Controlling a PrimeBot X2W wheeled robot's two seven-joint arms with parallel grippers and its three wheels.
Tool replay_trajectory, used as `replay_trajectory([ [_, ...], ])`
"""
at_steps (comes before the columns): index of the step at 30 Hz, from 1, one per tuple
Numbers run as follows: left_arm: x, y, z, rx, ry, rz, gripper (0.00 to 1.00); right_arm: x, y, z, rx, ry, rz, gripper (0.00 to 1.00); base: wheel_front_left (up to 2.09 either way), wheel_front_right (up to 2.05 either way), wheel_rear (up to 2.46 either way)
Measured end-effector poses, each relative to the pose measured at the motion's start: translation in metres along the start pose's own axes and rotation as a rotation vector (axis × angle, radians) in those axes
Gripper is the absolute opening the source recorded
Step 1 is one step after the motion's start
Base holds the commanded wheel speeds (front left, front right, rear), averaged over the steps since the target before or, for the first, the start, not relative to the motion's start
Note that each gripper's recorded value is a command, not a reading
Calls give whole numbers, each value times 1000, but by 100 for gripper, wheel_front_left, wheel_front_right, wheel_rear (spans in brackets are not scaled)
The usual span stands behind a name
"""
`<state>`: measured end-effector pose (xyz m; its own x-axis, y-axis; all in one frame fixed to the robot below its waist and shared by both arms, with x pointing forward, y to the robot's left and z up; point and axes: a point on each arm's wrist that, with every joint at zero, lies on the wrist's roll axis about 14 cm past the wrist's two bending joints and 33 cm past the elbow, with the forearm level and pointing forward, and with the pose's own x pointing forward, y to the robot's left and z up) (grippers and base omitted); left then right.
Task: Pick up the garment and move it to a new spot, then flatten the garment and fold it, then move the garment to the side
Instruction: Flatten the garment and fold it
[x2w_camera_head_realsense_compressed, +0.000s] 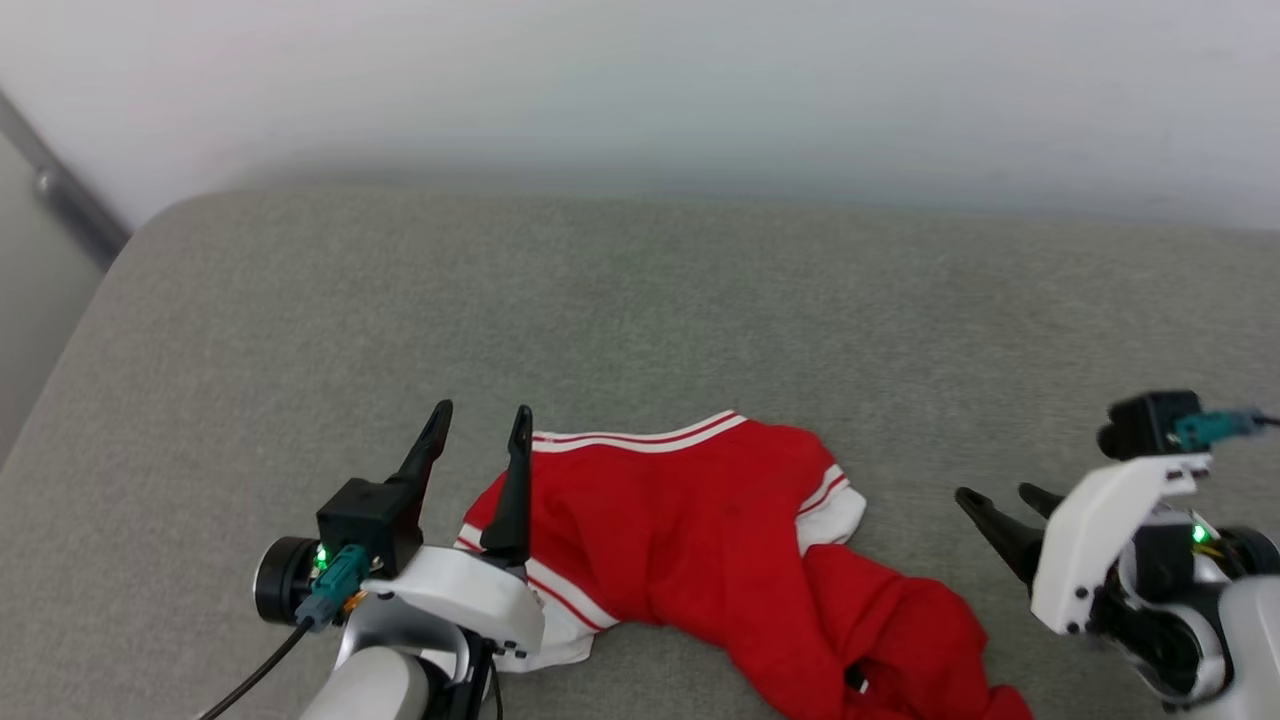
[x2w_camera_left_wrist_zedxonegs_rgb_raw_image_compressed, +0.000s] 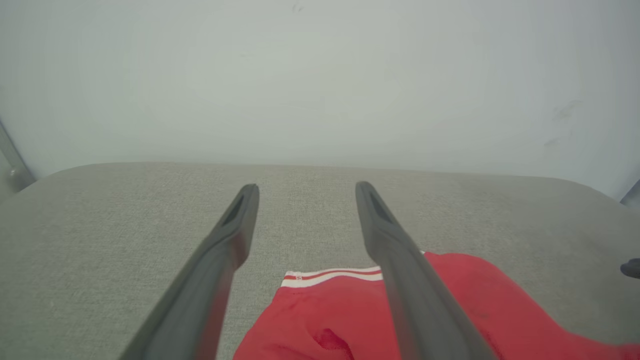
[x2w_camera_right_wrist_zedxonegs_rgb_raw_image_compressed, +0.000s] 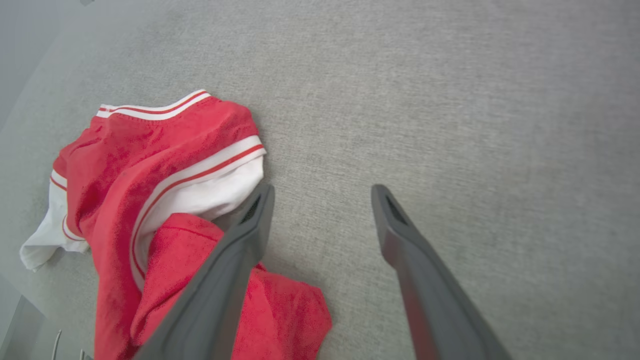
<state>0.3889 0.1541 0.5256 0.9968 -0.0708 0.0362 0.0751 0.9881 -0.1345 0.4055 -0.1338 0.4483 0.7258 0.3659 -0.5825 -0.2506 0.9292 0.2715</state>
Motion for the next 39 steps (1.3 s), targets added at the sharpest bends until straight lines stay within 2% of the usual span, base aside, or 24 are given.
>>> replay_trajectory([
  [5,7,5,-7,-6,8,20,100,38,27,-8,-61,181,93,100,0,0,0],
  [10,11,16,-20,-8,38,52,100,65,44,-36,-108,363,153,100,0,0,0],
  [17,10,28,-37,-5,76,92,100,82,52,-58,-125,486,191,100,0,0,0],
  [18,10,28,-38,-5,80,94,100,83,54,-59,-124,487,197,39,0,0,0],
  [19,10,29,-39,-5,82,96,100,84,54,-57,-124,481,200,0,0,0,0],
  [23,11,28,-39,-4,76,94,100,86,53,-34,-174,383,192,0,0,0,0],
  [25,11,27,-38,-4,74,90,100,85,50,-12,-206,306,177,0,0,0,0],
  [30,14,20,-34,-12,60,69,100,71,25,33,-257,185,98,0,0,0,0],
  [36,18,9,-33,-23,57,38,100,37,-39,70,-223,107,-85,0,0,0,0],
  [37,19,8,-33,-23,57,34,100,31,-52,71,-199,107,-116,0,0,0,0],
  [38,20,5,-35,-23,61,24,100,19,-84,52,-127,141,-197,0,0,0,0],
  [39,20,5,-37,-22,66,22,100,18,-90,44,-97,149,-208,0,0,0,0],
])
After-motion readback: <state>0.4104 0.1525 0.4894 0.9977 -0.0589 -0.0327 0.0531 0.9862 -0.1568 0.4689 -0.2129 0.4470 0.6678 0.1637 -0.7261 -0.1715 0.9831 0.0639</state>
